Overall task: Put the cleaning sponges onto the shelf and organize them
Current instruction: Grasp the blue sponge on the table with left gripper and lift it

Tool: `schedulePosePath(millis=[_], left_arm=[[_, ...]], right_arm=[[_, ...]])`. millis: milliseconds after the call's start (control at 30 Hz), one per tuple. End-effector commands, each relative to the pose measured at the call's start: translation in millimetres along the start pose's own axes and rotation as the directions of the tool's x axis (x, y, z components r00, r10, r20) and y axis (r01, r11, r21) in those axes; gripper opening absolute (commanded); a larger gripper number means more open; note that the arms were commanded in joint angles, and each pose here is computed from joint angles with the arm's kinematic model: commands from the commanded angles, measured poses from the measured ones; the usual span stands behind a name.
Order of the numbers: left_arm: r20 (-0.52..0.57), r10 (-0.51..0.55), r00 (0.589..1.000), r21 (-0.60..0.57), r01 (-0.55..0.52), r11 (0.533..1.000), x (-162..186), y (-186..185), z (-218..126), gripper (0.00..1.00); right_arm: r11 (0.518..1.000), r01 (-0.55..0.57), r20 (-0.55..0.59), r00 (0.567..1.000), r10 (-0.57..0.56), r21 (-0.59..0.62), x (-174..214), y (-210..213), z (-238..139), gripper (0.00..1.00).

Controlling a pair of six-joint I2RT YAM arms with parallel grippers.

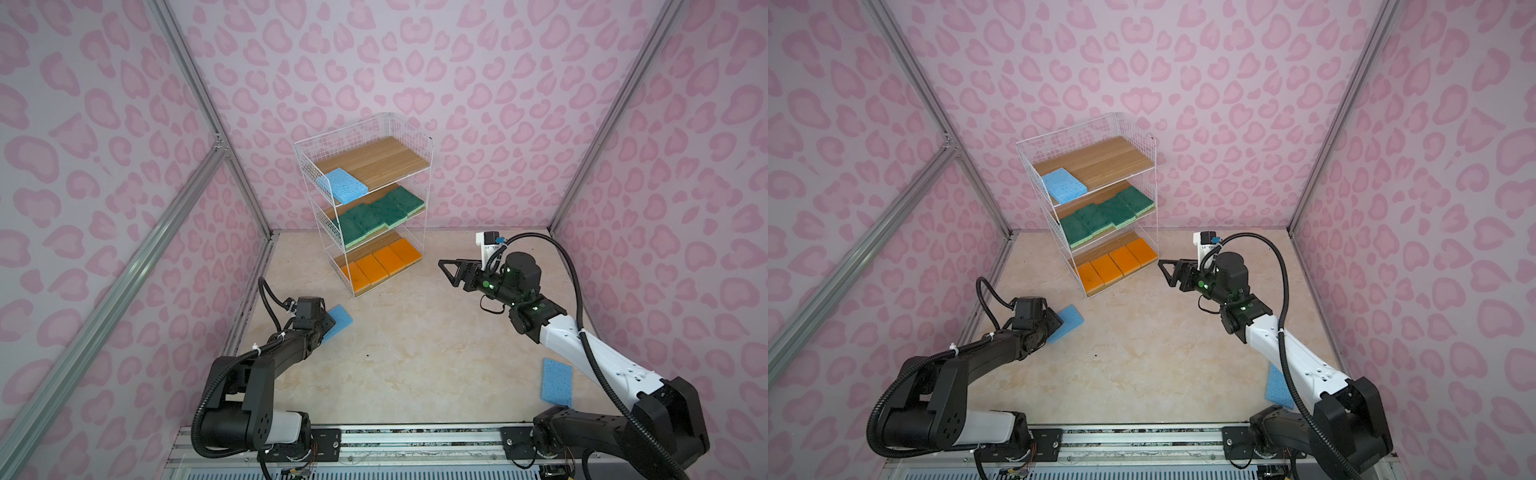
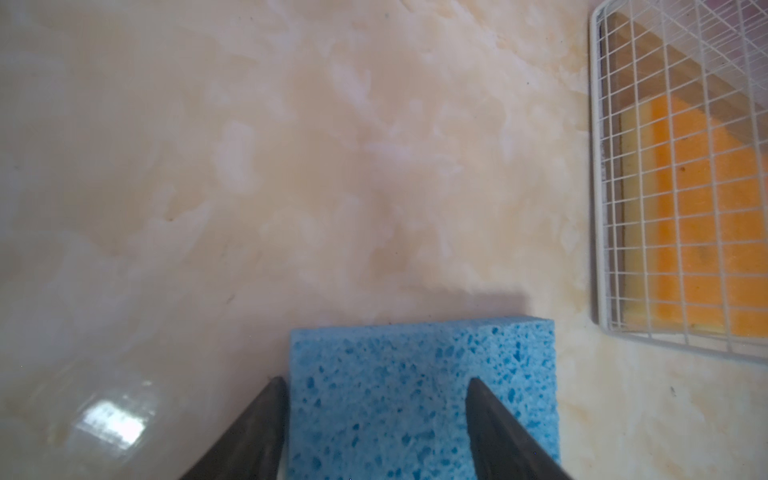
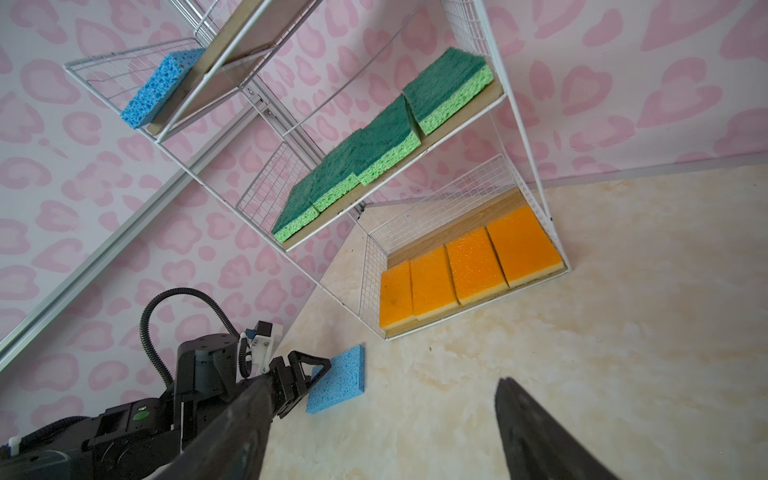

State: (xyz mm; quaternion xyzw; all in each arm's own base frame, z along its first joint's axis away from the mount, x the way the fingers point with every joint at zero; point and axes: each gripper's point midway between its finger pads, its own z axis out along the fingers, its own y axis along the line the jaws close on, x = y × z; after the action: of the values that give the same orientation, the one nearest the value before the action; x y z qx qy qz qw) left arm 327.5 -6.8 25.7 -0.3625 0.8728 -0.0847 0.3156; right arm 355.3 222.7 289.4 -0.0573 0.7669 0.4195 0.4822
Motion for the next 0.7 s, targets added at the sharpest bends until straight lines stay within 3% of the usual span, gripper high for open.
schedulePosePath(millis=[0,267,667], left_arm=[[-0.033,-0.003,0.999,-0.025,0.003,1.000,9,6,2,0.55],[-0.037,-0.006,0.999,-0.007,0.006,1.000,9,3,2,0.24],[-0.111,0.097,0.989,0.163,-0.078,0.983,21,-44,-22,0.07]], right_arm=[[1.000,0.008,-0.021,1.000,-0.007,0.030,8,-6,-4,0.85],[1.000,0.000,-0.042,0.999,0.001,0.021,10,-6,-2,0.85],[0.999,-0.035,-0.065,0.997,0.037,0.026,27,-17,-9,0.85]])
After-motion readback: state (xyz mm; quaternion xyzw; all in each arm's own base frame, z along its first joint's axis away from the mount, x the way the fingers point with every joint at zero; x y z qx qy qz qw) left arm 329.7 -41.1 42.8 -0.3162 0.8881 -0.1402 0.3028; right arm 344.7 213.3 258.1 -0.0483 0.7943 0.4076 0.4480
